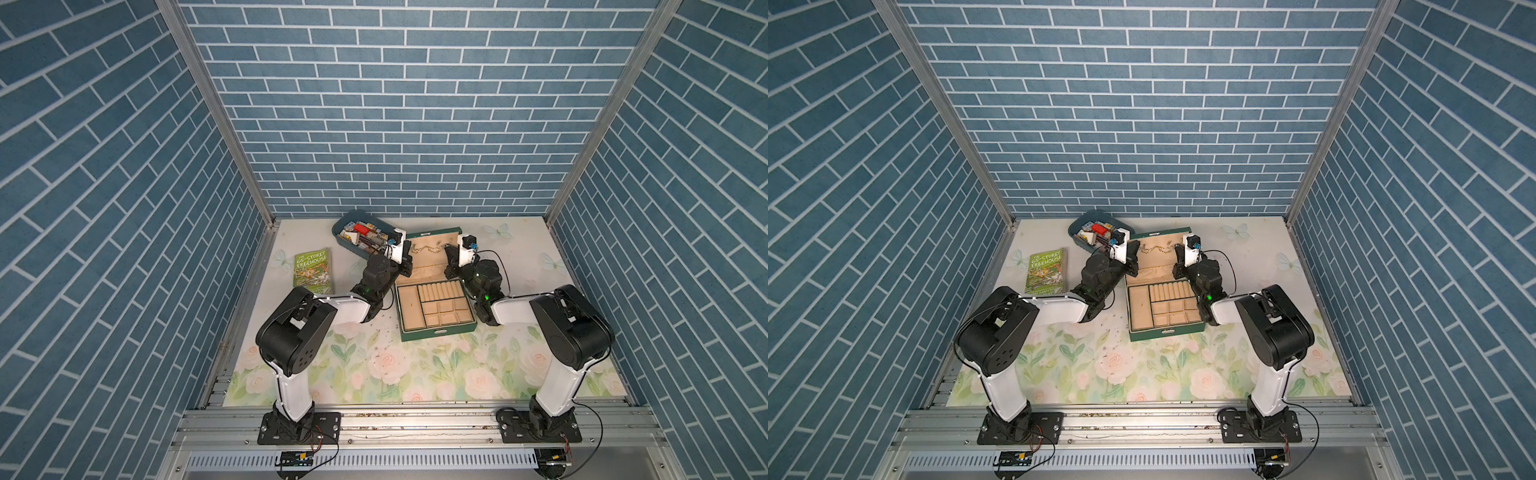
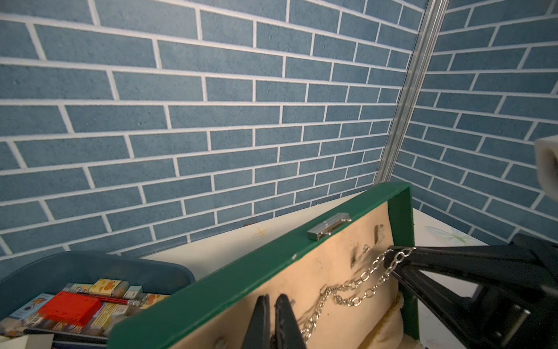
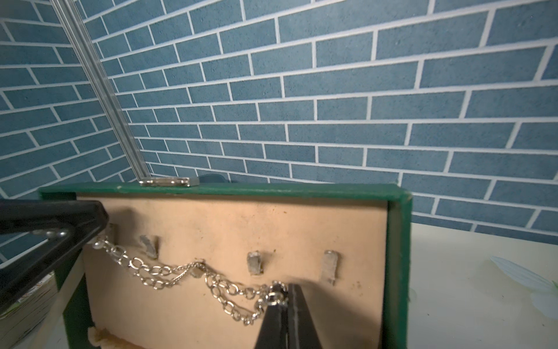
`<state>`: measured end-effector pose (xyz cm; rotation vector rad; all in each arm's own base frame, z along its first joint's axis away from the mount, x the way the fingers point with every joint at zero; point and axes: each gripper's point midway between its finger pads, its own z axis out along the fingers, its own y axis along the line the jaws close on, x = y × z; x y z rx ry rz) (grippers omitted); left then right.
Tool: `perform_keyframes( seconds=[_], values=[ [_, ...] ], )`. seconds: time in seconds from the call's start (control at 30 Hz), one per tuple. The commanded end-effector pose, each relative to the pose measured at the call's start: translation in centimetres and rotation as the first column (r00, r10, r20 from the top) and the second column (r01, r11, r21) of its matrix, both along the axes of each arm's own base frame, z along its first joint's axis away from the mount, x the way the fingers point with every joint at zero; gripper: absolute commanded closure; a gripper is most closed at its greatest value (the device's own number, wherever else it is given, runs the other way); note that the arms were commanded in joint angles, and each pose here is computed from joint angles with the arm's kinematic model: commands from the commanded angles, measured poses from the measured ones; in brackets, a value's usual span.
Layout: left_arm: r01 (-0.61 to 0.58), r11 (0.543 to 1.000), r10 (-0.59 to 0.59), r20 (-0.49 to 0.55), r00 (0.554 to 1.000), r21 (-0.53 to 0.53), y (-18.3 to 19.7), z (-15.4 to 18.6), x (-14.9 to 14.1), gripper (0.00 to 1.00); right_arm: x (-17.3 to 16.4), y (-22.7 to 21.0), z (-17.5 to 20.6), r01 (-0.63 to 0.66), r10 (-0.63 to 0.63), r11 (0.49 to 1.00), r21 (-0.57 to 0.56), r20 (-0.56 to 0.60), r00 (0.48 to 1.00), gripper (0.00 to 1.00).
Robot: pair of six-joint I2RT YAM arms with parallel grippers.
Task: Put jewelry chain into jewelry box
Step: Hang the necklace on the jewelry box clasp.
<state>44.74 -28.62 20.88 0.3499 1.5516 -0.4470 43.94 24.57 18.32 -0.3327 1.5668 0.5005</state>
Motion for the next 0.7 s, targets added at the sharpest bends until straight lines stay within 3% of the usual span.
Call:
perform_keyframes(
  seconds=[0.0, 0.67],
  values=[
    [0.009, 1.0, -0.009, 0.012, 1.0, -0.007, 0.1, 0.8, -0.7, 1.0, -0.4, 0.3, 1.4, -0.004, 0.003, 0.999, 0.042, 0.028, 1.0, 1.0],
    [0.043, 0.999, -0.042, -0.043, 0.998, 0.026, -1.1, -1.2, -1.9, 1.0, -1.1, 1.1, -1.7, -0.005, 0.007, 1.0, 0.03, -0.066, 0.998, 1.0]
  ],
)
